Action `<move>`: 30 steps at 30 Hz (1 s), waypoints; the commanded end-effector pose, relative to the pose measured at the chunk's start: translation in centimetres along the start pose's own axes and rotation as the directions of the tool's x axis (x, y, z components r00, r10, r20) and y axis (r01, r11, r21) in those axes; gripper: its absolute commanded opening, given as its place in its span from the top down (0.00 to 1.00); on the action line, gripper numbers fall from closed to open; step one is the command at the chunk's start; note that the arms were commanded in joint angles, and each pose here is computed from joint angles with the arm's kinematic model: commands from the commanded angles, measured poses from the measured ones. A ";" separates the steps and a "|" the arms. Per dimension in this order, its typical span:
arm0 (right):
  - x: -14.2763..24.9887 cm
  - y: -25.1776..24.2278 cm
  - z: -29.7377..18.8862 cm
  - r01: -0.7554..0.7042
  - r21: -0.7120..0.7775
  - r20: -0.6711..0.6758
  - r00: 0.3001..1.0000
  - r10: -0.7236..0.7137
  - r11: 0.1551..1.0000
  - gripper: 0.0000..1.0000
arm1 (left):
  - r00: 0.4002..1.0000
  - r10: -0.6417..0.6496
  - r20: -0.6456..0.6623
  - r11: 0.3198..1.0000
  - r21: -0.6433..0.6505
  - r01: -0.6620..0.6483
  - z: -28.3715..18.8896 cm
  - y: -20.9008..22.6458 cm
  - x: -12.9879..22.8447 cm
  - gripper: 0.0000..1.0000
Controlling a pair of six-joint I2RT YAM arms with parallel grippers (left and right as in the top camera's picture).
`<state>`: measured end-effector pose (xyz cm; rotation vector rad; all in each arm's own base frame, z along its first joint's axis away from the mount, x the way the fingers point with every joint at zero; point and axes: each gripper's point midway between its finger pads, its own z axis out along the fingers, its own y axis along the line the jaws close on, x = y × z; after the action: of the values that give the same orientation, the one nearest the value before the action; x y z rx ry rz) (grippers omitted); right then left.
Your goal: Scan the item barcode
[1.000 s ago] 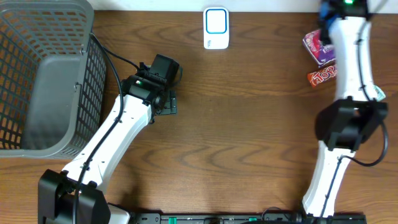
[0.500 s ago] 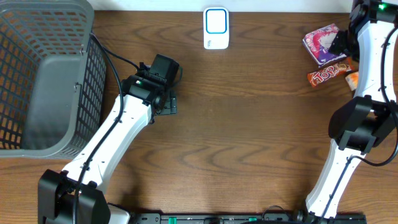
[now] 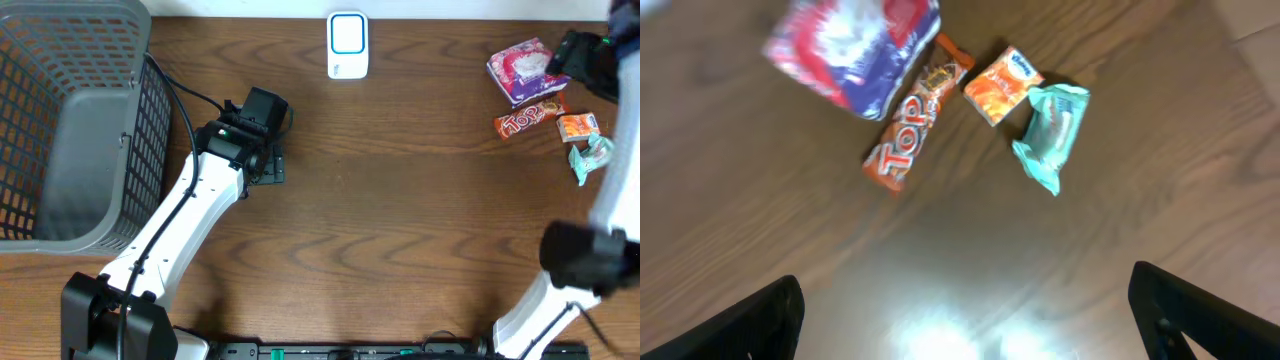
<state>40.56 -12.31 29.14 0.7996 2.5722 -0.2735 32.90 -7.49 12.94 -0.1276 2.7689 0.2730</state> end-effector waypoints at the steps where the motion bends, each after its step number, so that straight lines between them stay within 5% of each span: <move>1: 1.3 0.8 -6.2 0.012 -0.093 0.087 0.996 -0.004 0.996 0.02 | 1.000 -0.015 0.011 1.000 -0.006 0.015 -0.3 0.3 -0.3 0.02; 14: 10.1 -0.1 -17.7 0.213 -0.149 0.322 0.934 -0.156 0.966 0.01 | 1.000 -0.015 0.011 1.000 -0.006 0.015 -0.3 0.3 -0.3 0.02; 30: 26.1 -4.4 -13.0 0.222 -0.400 0.213 0.966 -0.146 0.889 0.01 | 1.000 -0.015 0.011 1.000 -0.006 0.015 -0.3 0.3 -0.3 0.02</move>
<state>15.31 -0.39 30.27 0.3637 2.3748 0.0456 32.91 -7.50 12.96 -0.1278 2.7683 0.2725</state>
